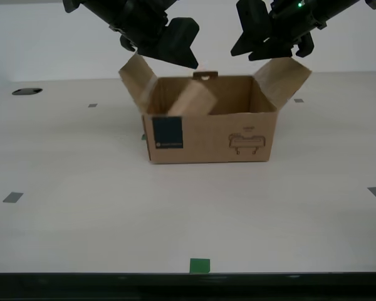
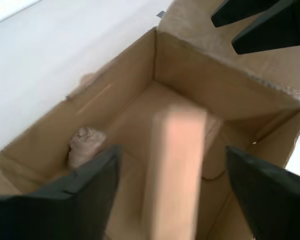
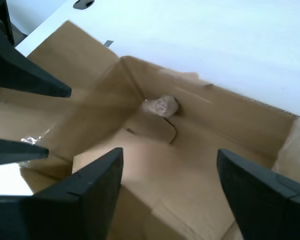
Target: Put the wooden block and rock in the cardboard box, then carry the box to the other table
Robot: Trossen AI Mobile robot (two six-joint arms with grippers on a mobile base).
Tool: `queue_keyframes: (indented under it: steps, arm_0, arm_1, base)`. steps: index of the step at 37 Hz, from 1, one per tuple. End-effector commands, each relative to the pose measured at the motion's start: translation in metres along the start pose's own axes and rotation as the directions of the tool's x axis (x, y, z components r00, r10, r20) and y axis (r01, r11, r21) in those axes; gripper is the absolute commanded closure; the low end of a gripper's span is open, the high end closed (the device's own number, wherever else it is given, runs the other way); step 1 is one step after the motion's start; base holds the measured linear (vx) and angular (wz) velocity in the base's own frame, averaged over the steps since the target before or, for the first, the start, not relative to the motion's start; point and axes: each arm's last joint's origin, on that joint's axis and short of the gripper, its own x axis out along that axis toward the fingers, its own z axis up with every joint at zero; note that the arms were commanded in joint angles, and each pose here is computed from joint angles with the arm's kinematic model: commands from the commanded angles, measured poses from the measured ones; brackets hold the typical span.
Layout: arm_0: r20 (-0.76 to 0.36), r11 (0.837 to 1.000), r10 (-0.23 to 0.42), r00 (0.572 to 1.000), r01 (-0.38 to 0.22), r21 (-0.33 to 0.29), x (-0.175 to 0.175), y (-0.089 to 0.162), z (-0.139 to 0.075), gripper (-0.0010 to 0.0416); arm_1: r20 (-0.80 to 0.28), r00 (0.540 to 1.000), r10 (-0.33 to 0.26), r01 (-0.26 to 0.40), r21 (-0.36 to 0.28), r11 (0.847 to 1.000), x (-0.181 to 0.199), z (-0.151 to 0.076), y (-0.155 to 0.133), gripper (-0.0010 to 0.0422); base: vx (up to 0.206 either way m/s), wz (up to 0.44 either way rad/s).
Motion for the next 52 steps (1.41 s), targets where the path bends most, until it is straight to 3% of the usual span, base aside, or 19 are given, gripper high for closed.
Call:
queue_keyframes:
  steps: [1,11,22,27,41,47,50,52]
  arm_0:
    - [0.002,1.0,0.006,1.0,-0.006,-0.002,0.0,0.001,0.0,0.012]
    - [0.002,1.0,0.006,1.0,-0.006,-0.001,0.0,0.001,0.0,0.0082]
    - [0.012,1.0,0.006,1.0,-0.006,-0.004,-0.007,0.005,0.008,0.009]
    - [0.0,1.0,0.005,1.0,-0.005,0.001,-0.014,0.009,0.02,0.0104]
    - [-0.105,0.999,-0.022,0.994,0.027,0.044,-0.034,0.02,0.057,0.0077]
    - [-0.161,0.994,-0.087,0.983,0.096,0.047,-0.047,0.024,0.072,0.0054]
    - [-0.18,0.993,-0.096,0.979,0.107,0.047,-0.057,0.024,0.081,0.0045]
    - [-0.184,0.993,-0.104,0.978,0.113,0.041,-0.063,0.023,0.087,0.0039]
  arm_1:
    - [0.001,1.0,-0.002,0.002,0.0,1.0,0.0,0.0,0.0,0.0089]
    - [0.001,1.0,-0.002,0.002,-0.018,1.0,0.0,0.0,-0.001,0.001]
    - [0.006,1.0,-0.001,0.002,-0.153,0.988,-0.001,0.002,0.0,0.0023]
    - [0.02,1.0,0.002,0.002,-0.159,0.987,-0.003,0.009,0.0,0.0023]
    - [-0.041,0.999,-0.011,0.003,-0.203,0.979,-0.034,0.065,0.002,0.0023]
    - [-0.085,0.996,-0.026,0.003,-0.261,0.965,-0.061,0.094,0.002,0.0023]
    - [-0.099,0.995,-0.023,-0.009,-0.314,0.949,-0.077,0.106,0.003,0.0023]
    - [-0.099,0.995,-0.018,-0.014,-0.317,0.948,-0.086,0.113,0.005,0.0023]
  base:
    - [0.0,0.0]
    - [0.0,0.0]
    - [0.0,0.0]
    - [0.0,0.0]
    - [0.0,0.0]
    - [0.0,0.0]
    - [0.0,0.0]
    - [0.0,0.0]
